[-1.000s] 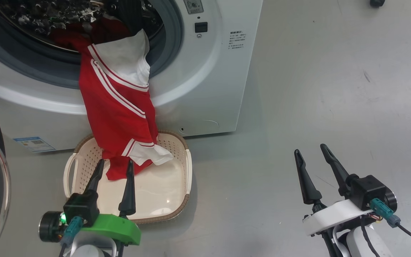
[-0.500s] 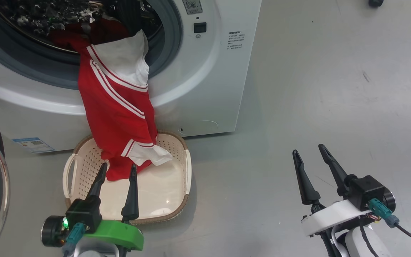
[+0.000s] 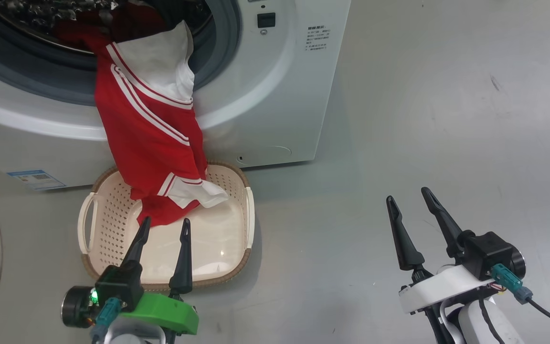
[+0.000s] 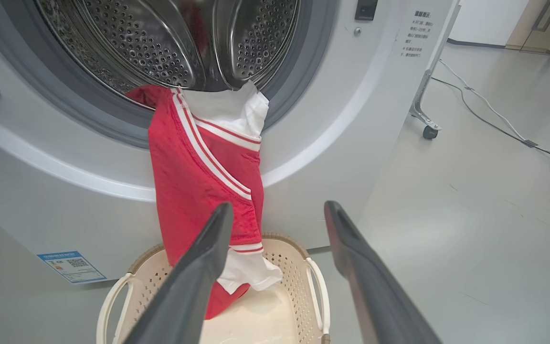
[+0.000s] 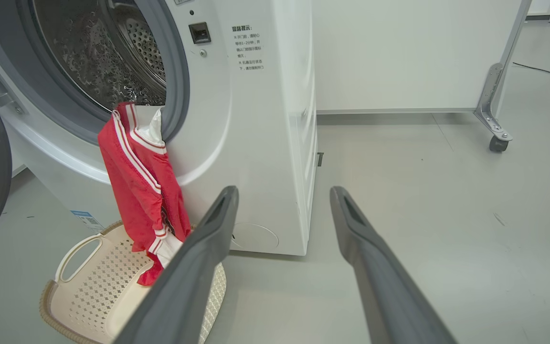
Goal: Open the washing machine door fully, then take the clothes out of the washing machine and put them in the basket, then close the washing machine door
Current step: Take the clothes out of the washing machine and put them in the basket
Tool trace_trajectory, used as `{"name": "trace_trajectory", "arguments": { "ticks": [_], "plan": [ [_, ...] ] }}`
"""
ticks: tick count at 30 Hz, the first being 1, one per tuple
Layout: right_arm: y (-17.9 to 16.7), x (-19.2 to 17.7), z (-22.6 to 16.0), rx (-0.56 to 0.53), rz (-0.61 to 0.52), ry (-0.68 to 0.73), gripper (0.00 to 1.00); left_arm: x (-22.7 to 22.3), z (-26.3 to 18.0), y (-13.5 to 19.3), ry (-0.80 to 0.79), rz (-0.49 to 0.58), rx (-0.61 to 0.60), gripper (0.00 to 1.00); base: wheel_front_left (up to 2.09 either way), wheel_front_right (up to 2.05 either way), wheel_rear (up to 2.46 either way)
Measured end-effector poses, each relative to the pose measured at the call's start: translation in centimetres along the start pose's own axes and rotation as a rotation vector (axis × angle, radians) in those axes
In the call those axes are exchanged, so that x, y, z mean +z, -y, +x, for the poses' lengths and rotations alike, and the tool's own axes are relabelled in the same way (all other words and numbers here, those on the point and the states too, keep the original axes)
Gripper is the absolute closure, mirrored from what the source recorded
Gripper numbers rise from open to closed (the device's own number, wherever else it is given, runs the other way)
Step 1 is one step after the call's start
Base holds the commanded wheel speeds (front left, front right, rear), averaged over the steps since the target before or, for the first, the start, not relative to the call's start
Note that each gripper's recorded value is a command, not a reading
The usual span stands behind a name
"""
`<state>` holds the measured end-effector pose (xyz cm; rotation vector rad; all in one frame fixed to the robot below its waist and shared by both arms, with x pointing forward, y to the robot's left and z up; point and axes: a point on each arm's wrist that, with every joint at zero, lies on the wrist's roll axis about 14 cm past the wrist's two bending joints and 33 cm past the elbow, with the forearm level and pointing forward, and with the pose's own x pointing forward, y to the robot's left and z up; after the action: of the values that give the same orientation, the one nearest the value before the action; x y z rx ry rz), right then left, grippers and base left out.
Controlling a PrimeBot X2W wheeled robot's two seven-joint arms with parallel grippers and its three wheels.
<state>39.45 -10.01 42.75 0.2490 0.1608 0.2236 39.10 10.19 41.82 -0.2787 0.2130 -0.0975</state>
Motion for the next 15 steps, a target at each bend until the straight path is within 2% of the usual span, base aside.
{"name": "trace_trajectory", "arguments": {
  "ticks": [4,15],
  "plan": [
    [-0.1,-0.4,0.4,0.006,0.004,-0.011,0.0,-0.3,0.9,-0.1,-0.01,0.003,0.0,0.0,0.0,0.0,0.0],
    [0.1,-1.2,3.2,0.032,0.009,-0.017,0.0,-1.5,7.0,0.5,-0.057,0.01,-0.037,0.0,0.0,0.0,0.0]
  ]
}}
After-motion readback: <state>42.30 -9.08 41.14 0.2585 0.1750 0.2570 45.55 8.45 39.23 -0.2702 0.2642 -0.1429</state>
